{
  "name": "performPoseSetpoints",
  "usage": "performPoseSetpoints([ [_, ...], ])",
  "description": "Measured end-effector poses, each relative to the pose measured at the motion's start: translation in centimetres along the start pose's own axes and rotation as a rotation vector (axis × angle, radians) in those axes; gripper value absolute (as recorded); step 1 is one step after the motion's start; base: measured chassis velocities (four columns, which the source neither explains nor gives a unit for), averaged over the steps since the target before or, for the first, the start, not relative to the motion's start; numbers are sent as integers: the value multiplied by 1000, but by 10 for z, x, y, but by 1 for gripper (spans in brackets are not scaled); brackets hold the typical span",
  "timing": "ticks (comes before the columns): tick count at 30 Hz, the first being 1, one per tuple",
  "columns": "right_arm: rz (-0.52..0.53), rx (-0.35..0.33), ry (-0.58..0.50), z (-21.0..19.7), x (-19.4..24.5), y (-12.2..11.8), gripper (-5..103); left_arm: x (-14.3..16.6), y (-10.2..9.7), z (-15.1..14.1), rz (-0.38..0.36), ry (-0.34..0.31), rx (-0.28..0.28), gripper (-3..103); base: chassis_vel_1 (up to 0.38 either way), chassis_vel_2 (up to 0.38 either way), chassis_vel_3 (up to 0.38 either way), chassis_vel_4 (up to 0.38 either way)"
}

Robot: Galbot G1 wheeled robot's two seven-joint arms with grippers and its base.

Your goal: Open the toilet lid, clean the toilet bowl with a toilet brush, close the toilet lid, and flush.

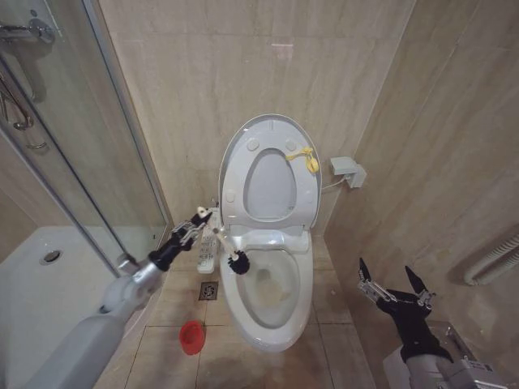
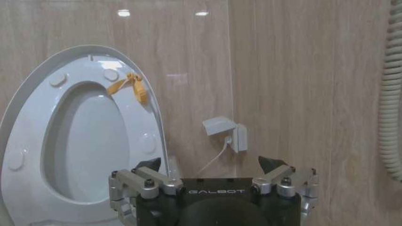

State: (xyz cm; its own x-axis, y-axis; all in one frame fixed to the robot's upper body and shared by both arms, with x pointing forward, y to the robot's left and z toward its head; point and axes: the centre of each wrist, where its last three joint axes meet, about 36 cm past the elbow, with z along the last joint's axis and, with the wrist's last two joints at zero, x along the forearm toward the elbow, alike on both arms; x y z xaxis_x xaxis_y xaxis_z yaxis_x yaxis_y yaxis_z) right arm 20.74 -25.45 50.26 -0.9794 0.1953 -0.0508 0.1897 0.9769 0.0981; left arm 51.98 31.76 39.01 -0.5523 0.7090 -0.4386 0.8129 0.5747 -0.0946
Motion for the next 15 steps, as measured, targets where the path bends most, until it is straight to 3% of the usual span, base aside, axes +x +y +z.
performPoseSetpoints([
  [6, 0, 0, 0, 0, 0, 0, 100, -28, 1, 38, 2, 34, 25, 22, 0, 0, 0, 0],
  [15, 0, 0, 0, 0, 0, 0, 100, -47, 20, 102, -17, 129, -30, 22, 0, 0, 0, 0],
])
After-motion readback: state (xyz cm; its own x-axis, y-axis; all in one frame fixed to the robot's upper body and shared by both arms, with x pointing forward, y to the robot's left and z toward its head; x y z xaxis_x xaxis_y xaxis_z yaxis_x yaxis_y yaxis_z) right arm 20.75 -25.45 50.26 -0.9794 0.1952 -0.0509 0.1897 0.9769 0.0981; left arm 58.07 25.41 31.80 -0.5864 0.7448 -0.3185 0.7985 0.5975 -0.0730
